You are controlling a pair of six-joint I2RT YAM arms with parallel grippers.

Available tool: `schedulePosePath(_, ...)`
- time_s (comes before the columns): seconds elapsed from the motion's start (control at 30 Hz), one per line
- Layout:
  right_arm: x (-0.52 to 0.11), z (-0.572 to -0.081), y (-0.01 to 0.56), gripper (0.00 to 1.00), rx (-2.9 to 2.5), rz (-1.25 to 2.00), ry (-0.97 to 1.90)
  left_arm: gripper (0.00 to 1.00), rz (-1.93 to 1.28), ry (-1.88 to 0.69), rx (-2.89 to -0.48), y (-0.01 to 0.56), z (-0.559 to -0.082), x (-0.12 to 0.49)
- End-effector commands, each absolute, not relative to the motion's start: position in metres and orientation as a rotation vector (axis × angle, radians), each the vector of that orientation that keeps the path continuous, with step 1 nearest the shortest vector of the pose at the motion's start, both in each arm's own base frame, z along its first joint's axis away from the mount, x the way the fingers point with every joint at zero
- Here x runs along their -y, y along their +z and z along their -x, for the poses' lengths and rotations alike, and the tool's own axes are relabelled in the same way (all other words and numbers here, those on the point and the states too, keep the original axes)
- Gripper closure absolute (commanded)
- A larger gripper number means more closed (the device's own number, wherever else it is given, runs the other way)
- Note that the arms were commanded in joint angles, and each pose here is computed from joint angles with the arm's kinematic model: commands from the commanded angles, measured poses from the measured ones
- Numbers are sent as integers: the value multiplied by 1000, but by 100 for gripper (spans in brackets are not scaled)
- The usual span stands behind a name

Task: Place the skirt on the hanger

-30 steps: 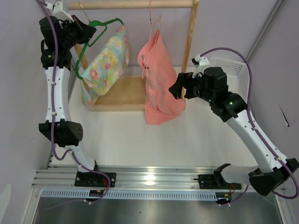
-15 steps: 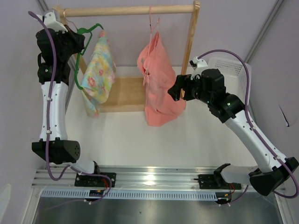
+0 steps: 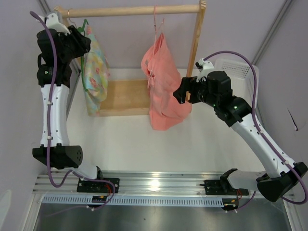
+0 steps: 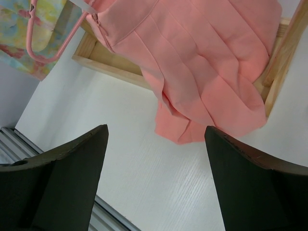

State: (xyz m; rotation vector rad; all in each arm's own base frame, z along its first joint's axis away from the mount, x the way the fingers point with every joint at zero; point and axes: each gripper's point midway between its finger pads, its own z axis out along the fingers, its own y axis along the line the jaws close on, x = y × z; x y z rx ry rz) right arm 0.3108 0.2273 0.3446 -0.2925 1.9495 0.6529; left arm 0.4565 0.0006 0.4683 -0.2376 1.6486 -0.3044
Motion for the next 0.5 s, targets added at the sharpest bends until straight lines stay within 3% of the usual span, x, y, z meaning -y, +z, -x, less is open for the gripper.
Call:
schedulePosePath(0.0, -227, -316, 359, 12, -1891, 295, 652, 48, 178, -315, -1577, 512, -437, 7)
schedulePosePath(0.2, -224, -318, 363, 12, -1886, 298, 647, 39, 208, -284, -1599, 523, -424, 2)
schedulePosePath(0.47, -213, -322, 366, 11, -1884, 284, 655, 37, 229, -215, -1616, 526, -382, -6)
